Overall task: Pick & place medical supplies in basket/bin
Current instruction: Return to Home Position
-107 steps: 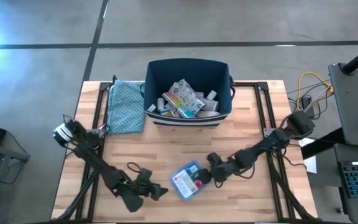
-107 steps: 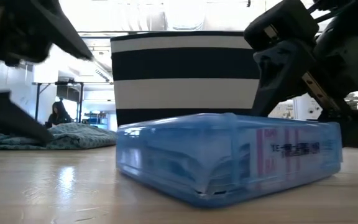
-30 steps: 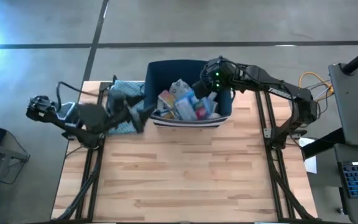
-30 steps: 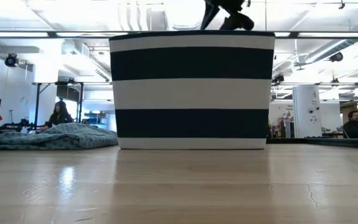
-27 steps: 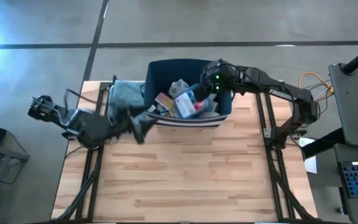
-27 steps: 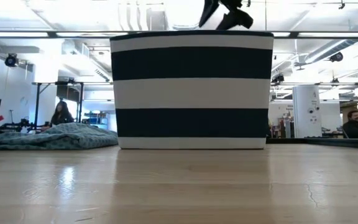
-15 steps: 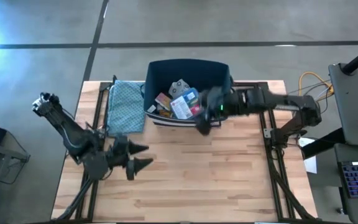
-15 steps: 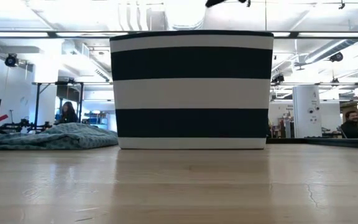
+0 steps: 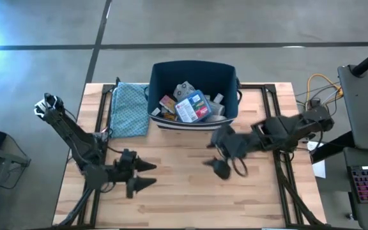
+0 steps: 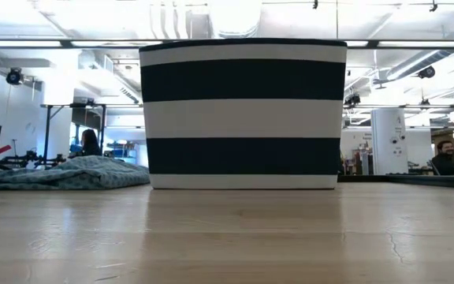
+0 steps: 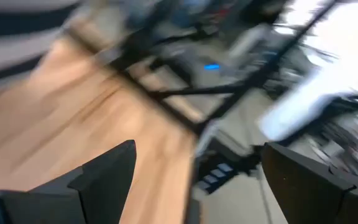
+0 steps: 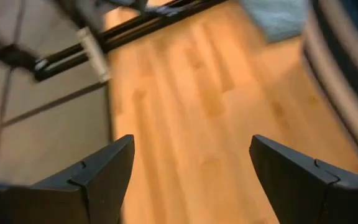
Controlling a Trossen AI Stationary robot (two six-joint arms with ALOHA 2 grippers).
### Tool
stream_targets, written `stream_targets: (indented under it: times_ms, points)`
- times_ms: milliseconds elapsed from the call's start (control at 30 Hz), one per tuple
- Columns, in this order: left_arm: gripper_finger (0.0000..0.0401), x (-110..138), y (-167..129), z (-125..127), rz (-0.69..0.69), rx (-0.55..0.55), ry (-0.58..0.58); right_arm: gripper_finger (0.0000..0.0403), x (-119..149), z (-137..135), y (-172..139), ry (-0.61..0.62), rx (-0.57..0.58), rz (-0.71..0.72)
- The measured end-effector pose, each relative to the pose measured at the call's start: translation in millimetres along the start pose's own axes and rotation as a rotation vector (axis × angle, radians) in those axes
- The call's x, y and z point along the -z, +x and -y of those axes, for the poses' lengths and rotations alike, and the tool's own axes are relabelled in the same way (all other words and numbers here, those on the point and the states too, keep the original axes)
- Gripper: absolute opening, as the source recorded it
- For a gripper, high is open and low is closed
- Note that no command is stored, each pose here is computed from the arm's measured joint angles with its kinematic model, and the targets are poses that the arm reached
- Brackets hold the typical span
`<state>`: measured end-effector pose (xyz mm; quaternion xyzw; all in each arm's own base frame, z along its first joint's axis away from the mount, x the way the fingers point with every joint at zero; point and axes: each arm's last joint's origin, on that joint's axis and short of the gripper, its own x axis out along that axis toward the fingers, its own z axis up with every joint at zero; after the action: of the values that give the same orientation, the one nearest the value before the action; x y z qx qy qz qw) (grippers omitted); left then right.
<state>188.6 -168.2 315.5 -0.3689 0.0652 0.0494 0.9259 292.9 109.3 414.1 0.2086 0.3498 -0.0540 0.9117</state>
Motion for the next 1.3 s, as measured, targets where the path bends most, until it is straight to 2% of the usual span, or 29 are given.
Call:
stream_targets:
  times_ms: [167,333,400,533,700,833,967,1100,1300]
  points:
    - [0.0324,-36.6,5.2,10.0,0.048,0.265,0.194,0.0306,8.3,-8.0,-24.1,-0.022,-0.065,0.021]
    - [0.0324,-67.1,13.7,-4.9,0.042,0.403,0.341,0.0306,30.8,-5.7,-46.1,-0.049,-0.038,0.091]
    - [0.0324,-80.1,14.3,-12.2,0.049,0.445,0.378,0.0306,43.6,-3.2,-52.6,-0.044,-0.076,0.132]
    - [0.0324,-106.5,6.4,-29.9,0.073,0.489,0.447,0.0306,69.3,4.7,-52.9,-0.019,-0.243,0.256]
    - [0.0324,-123.9,-13.1,-60.8,0.099,0.411,0.477,0.0306,99.9,26.7,-39.0,-0.004,-0.394,0.417]
    - [0.0324,-123.7,-39.5,-81.0,0.171,0.4,0.472,0.0306,123.4,46.3,-26.6,-0.008,-0.457,0.52]
    - [0.0324,-107.2,-64.9,-105.3,0.201,0.425,0.427,0.0306,144.0,65.2,-18.8,0.008,-0.506,0.596]
    - [0.0324,-89.0,-83.7,-129.1,0.224,0.456,0.351,0.0306,162.8,87.3,-11.9,0.029,-0.505,0.631]
    - [0.0324,-73.2,-103.4,-151.0,0.303,0.508,0.322,0.0306,180.3,128.1,-10.4,0.142,-0.481,0.715]
